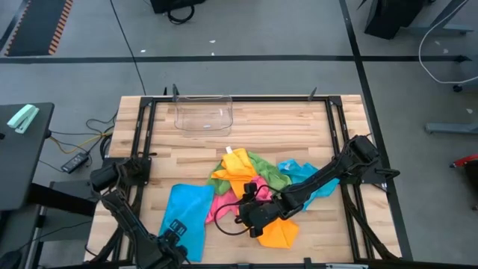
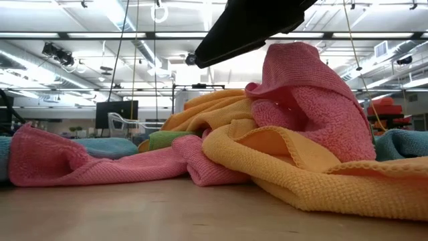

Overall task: Fold microfiber towels
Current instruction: Fold the left blue microfiber towel

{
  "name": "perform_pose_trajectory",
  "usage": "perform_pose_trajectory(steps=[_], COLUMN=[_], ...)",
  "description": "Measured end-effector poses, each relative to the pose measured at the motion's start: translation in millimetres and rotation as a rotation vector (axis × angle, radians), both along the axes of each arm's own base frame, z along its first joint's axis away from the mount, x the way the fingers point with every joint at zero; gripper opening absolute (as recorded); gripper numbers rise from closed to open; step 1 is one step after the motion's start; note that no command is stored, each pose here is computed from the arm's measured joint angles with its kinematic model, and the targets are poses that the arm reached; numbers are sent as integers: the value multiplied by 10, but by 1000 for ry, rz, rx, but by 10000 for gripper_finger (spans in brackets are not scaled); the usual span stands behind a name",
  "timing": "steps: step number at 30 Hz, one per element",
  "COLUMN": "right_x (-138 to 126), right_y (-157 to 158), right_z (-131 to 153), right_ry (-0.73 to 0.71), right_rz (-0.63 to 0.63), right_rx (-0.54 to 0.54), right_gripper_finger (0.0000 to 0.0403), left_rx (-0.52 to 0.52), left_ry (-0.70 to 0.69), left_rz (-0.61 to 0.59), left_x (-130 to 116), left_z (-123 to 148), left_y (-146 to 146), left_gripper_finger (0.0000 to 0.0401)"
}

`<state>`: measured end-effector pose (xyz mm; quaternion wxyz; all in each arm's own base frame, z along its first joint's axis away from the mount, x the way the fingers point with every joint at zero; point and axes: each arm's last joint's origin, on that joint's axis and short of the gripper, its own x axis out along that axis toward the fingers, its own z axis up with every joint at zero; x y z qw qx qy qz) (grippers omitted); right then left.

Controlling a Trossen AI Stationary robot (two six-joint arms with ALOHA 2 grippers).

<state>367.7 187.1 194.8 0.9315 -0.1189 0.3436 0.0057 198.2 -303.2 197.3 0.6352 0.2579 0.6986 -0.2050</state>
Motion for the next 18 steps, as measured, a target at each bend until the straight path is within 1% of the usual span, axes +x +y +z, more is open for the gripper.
perform_pose_trajectory(steps=[3, 7, 14, 16, 18], right_x=[2, 2, 1, 2, 3], right_y=[-4, -2, -1, -3, -4], right_z=[0, 1, 1, 1, 1], right_ry=[-1, -1, -1, -1, -1], right_rz=[-2, -2, -2, -1, -1], right_rx=[0, 2, 2, 0, 0], right_gripper_finger=[213, 213, 213, 213, 213], left_rx=[10, 15, 186, 204, 208], left_ry=[-16, -19, 108, 99, 59], left_rz=[9, -5, 12, 0, -42], left_x=[59, 129, 108, 124, 151], left_z=[57, 97, 262, 266, 260], left_y=[25, 67, 279, 303, 296], left_gripper_finger=[159, 151, 134, 134, 136])
